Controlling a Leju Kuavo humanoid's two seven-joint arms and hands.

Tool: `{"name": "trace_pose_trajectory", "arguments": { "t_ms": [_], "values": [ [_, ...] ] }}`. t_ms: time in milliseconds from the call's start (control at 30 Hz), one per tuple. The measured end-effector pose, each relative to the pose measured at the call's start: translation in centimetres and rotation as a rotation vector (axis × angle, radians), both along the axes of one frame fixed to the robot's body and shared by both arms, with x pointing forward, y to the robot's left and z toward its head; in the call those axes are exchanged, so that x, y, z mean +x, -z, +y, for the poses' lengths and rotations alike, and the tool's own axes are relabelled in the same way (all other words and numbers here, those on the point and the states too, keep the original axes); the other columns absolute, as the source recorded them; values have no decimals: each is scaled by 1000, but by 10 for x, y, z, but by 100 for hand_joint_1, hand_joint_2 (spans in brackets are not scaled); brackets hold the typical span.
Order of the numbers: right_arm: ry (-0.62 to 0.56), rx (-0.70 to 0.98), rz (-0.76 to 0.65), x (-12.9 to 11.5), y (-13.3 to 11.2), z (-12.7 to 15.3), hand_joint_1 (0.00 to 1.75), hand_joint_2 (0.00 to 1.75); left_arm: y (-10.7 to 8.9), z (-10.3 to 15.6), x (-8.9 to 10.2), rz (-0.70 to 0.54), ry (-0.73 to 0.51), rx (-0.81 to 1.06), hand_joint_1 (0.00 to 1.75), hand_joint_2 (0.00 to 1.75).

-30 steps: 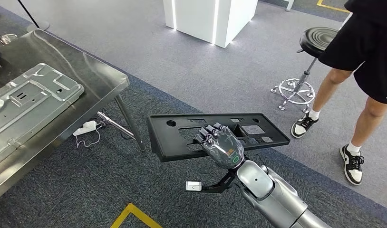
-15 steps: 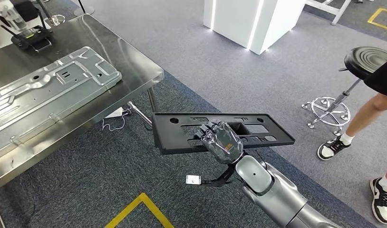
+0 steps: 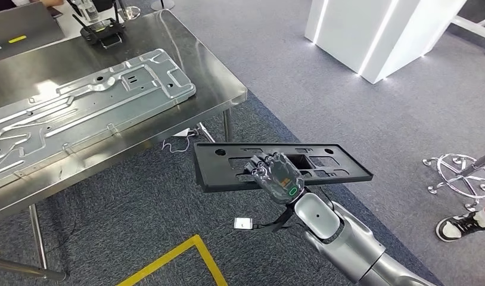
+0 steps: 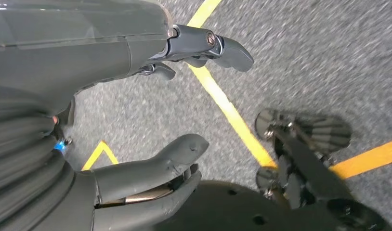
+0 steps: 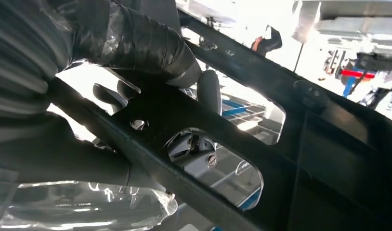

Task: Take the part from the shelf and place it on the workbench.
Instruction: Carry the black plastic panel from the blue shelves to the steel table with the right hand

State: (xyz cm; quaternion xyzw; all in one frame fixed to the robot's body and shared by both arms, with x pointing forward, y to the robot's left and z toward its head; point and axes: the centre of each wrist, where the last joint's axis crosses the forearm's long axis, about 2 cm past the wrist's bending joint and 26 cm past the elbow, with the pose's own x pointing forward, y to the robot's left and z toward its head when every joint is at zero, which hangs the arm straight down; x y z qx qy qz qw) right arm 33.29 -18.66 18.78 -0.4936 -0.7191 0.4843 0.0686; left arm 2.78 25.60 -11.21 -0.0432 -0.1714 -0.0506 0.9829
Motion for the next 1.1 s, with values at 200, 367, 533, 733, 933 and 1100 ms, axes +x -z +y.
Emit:
{"name": "trace_pose_trajectory", "arguments": {
  "t_ms": [200, 367, 533, 733, 933, 1100],
  "values": [
    [25, -105, 60, 19, -21, 6, 175, 175, 0, 0, 3, 3, 2, -2, 0, 175],
    [23, -164, 54, 30, -40, 15, 175, 175, 0, 0, 3, 3, 3, -2, 0, 175],
    [9, -197, 27, 37, -52, 22, 175, 175, 0, 0, 1, 10, 5, -3, 0, 175],
    [18, -236, 51, 40, -52, 24, 175, 175, 0, -1, 4, 12, 3, -5, 0, 175],
    [25, -262, 49, 44, -52, 24, 175, 175, 0, -2, 3, 25, 6, -15, 0, 175],
    [33, -271, 38, 48, -58, 26, 175, 175, 0, -1, 1, 31, 10, -18, 0, 175]
  ]
}}
